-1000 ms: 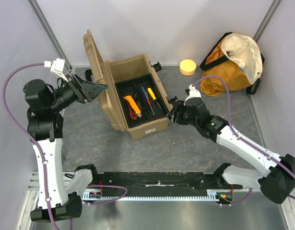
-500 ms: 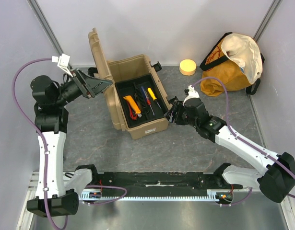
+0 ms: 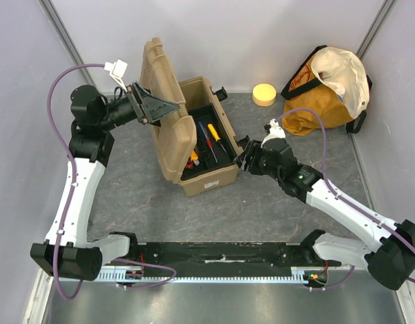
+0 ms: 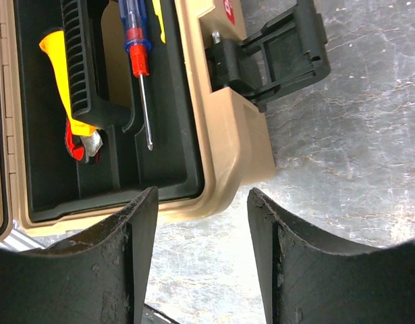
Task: Pack the tool kit
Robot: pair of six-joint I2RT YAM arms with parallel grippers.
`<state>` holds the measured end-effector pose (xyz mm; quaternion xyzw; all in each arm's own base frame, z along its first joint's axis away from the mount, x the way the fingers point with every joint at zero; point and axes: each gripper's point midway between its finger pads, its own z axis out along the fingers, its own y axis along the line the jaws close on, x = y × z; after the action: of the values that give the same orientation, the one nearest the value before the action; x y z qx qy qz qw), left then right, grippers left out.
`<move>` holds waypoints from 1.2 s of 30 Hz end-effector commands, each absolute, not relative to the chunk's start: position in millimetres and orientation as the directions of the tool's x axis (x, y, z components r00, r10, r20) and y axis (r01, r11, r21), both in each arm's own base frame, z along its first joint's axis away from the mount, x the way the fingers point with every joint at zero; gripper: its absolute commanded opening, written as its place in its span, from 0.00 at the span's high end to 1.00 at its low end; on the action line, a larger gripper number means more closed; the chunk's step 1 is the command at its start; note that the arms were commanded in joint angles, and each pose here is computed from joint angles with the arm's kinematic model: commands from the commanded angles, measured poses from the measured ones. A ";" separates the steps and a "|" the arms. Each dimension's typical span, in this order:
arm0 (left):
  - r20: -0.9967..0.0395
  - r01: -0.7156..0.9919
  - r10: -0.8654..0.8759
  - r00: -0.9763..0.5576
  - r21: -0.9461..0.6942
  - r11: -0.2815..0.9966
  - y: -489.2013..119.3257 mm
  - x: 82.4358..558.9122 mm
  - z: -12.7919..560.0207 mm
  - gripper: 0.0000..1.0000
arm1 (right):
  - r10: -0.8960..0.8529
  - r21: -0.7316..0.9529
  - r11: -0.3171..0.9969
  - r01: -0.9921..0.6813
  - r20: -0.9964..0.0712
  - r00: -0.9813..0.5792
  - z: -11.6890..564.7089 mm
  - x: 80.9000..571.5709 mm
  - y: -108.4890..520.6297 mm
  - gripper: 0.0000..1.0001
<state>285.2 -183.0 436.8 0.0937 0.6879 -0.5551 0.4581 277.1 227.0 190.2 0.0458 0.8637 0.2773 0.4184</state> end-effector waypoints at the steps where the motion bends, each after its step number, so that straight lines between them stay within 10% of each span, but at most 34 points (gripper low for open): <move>1: -0.747 0.655 -0.411 -0.523 -0.660 0.367 -187.2 303.7 459.1 0.28 | 0.353 0.497 0.861 -0.109 -0.738 -0.576 210.3 285.3 208.9 0.37; 13: -0.780 0.680 -0.390 -0.490 -0.622 0.389 -190.5 295.2 463.4 0.28 | 0.359 0.309 0.933 0.185 -0.836 -0.415 223.9 282.8 119.3 0.33; 23: -0.784 0.277 -0.361 -0.504 -0.543 0.793 -127.4 329.5 332.4 0.26 | 0.275 0.406 0.875 -0.265 -0.866 -0.418 290.4 282.0 192.8 0.14; 36: -0.701 0.068 -0.349 -0.622 -0.492 0.868 -105.5 338.8 238.9 0.24 | 0.170 0.458 0.787 -0.414 -0.805 -0.568 253.3 304.7 265.6 0.12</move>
<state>329.9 -115.2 247.5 -0.0893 0.8628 -0.2782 0.4125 304.4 237.9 238.8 -0.0346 0.8450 0.2631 0.4643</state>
